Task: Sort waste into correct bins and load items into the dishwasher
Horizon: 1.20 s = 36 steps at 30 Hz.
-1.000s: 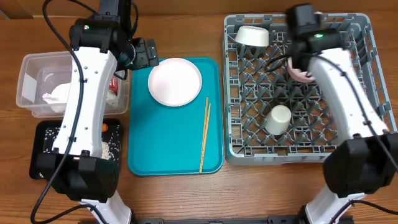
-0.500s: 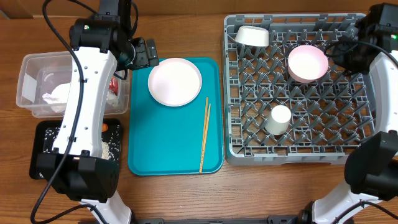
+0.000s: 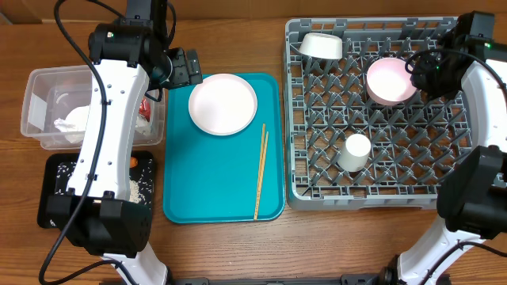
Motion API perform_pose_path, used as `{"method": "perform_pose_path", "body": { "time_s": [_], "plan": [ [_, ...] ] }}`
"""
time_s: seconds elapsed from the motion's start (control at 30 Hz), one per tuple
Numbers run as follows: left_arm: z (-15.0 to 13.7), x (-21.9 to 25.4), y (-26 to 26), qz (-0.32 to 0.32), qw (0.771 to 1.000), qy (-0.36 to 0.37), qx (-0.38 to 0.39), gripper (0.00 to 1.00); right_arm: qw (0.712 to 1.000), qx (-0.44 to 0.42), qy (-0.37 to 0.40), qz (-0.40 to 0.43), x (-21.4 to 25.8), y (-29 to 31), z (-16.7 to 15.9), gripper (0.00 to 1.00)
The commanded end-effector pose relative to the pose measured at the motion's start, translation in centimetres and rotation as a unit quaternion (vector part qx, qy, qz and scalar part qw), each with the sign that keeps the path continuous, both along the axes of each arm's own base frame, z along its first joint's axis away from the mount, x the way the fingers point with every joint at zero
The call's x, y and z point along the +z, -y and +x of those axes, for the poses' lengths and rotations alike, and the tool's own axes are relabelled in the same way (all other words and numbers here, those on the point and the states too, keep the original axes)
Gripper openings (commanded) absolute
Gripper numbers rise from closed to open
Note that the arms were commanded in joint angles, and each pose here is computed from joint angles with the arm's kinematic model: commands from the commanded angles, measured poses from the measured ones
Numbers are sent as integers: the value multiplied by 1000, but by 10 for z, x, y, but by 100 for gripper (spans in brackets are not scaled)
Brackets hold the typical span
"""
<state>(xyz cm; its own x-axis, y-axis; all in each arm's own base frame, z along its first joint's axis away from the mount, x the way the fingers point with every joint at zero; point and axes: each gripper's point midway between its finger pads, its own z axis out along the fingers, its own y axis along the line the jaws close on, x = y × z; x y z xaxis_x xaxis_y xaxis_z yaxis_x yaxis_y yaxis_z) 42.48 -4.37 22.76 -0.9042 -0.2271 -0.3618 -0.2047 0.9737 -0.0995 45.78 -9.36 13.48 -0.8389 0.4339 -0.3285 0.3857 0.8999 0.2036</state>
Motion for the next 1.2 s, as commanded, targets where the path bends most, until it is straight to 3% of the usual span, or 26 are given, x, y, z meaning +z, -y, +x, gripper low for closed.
{"method": "perform_pose_path", "body": {
  "time_s": [0.0, 0.03, 0.47, 0.67, 0.9, 1.17],
  "plan": [
    [0, -3, 1, -4, 1000, -4, 1, 100, 1000, -4, 2, -7, 3, 2, 1, 8],
    [0, -3, 1, -4, 1000, -4, 1, 100, 1000, -4, 0, -6, 3, 1, 0, 4],
    [0, -3, 1, -4, 1000, -4, 1, 100, 1000, -2, -12, -2, 3, -2, -6, 4],
    [0, -3, 1, -4, 1000, -4, 1, 100, 998, 2, 56, -28, 67, -4, 5, 4],
    [0, -3, 1, -4, 1000, -4, 1, 100, 970, -23, 96, -224, 157, -11, -13, 4],
    [0, -3, 1, -4, 1000, -4, 1, 100, 905, 43, 67, -417, 168, -77, -18, 4]
  ]
}}
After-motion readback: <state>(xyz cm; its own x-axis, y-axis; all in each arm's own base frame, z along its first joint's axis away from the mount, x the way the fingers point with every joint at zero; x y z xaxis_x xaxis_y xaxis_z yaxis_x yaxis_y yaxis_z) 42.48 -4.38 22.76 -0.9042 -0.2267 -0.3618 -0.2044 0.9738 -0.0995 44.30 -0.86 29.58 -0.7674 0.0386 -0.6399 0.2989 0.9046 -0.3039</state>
